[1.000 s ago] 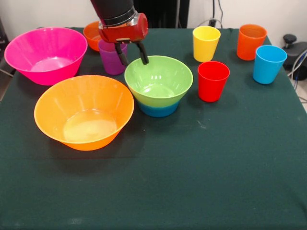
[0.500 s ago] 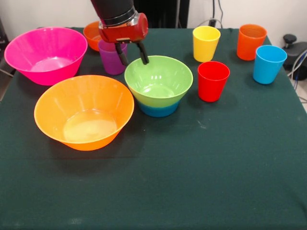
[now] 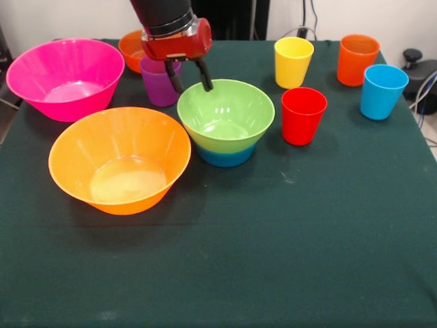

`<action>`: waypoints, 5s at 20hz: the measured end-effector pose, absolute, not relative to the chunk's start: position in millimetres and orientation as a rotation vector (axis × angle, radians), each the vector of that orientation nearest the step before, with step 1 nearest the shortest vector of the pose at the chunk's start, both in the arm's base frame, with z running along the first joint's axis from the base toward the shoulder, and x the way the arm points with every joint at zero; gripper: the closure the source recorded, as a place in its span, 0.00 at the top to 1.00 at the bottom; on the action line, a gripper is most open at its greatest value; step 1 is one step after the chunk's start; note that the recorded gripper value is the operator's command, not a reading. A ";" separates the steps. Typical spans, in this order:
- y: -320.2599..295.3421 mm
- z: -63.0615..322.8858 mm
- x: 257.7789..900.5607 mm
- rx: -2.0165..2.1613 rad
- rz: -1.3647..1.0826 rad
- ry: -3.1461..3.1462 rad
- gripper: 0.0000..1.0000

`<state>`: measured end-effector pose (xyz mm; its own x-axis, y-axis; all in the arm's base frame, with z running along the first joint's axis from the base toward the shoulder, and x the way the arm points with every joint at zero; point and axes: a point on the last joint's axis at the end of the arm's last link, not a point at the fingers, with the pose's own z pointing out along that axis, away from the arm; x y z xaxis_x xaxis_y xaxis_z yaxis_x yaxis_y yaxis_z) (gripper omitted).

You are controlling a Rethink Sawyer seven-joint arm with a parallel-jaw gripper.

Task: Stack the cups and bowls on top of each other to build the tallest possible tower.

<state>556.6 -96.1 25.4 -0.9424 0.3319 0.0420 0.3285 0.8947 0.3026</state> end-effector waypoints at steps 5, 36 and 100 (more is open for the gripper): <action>-94.6 27.2 557.9 0.523 0.478 3.047 1.00; -100.7 64.1 572.3 0.454 0.364 3.008 1.00; -154.4 2.7 536.0 0.402 0.231 3.065 1.00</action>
<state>536.0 -154.4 2.7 -0.9655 0.2597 -0.0218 0.2535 0.9552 0.1528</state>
